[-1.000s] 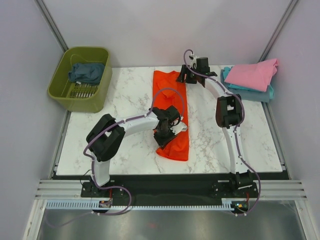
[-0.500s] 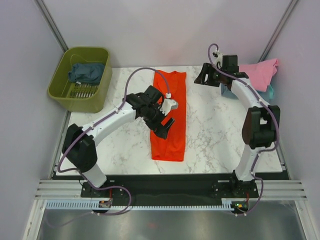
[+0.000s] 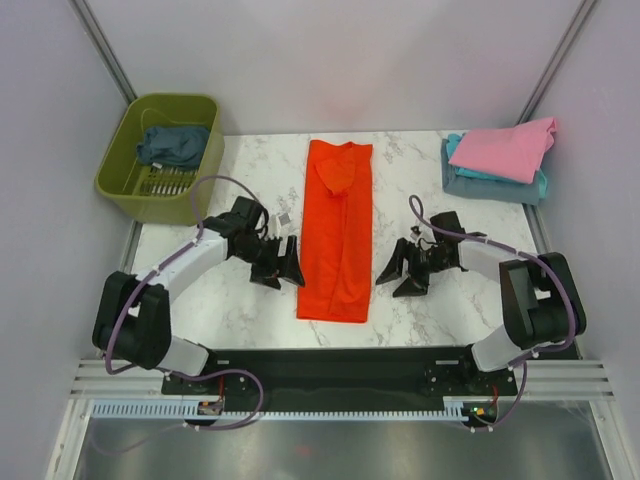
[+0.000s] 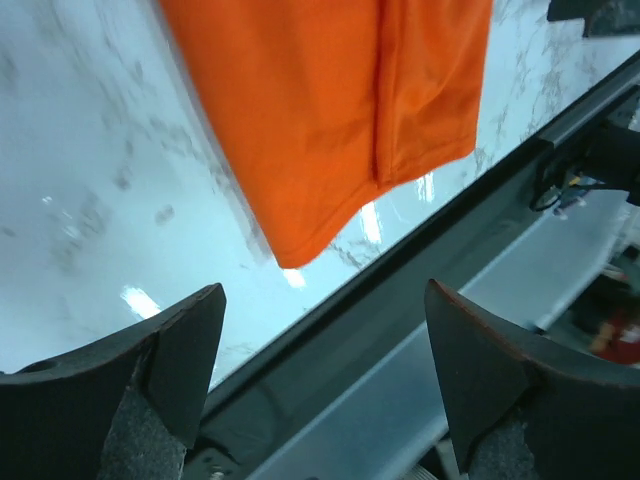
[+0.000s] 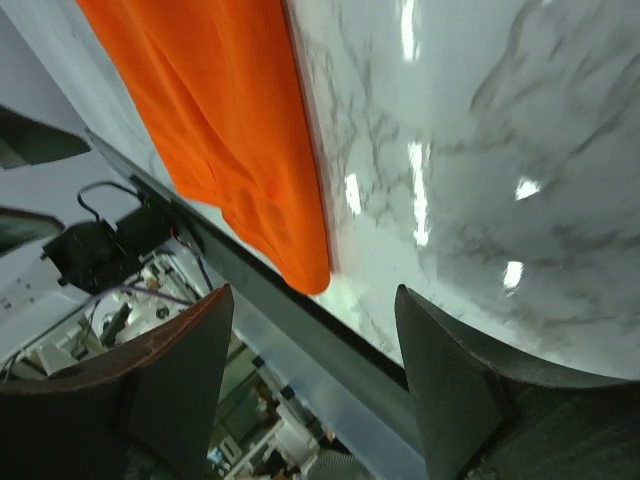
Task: Fold and stack the t-shirts
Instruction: Fold the tshirt
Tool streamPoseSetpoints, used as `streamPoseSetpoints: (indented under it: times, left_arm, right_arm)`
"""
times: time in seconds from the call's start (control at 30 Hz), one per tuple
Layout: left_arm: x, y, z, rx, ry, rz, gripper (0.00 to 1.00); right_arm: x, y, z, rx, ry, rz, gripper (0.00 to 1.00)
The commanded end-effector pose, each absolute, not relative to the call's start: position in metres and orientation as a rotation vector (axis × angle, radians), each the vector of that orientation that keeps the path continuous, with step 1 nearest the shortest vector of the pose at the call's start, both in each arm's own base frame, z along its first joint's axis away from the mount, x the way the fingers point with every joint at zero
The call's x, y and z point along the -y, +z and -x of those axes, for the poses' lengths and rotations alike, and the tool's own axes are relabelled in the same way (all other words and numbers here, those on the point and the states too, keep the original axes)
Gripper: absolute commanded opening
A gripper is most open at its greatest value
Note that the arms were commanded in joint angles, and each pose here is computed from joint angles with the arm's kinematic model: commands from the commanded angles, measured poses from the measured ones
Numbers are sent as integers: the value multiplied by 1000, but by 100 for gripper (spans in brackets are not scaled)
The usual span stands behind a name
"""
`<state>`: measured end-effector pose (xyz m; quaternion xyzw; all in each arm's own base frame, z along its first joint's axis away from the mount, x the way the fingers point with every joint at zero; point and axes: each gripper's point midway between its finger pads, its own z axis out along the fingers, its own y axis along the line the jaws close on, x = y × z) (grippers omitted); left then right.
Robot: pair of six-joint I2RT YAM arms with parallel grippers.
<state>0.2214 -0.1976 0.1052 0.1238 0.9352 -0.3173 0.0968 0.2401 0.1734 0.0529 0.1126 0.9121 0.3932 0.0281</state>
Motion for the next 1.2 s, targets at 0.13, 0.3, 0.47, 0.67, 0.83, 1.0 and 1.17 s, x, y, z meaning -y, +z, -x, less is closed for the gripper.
streamPoseSetpoints:
  times: [0.13, 0.3, 0.47, 0.67, 0.83, 1.0, 1.17]
  left_arm:
    - [223, 87, -197, -2886, -1257, 34, 78]
    - [224, 69, -197, -2947, -1261, 110, 75]
    - [217, 52, -196, -3013, -1184, 184, 74]
    - [203, 39, -190, -3050, -1117, 268, 73]
    - [189, 19, -176, -3133, -974, 347, 62]
    - [189, 12, -171, -3164, -974, 384, 55]
    - [188, 6, -168, -3187, -967, 394, 53]
  right_arm:
    - [-206, 62, -183, -2852, 1386, -307, 73]
    - [-213, 52, -165, -2920, 1376, -273, 69]
    - [-214, 37, -164, -2987, 1324, -288, 67]
    - [-214, 29, -171, -3000, 1275, -287, 64]
    - [-215, 25, -177, -3001, 1257, -285, 63]
    - [-218, 24, -181, -2992, 1261, -277, 59]
    - [-219, 20, -176, -2999, 1272, -290, 56]
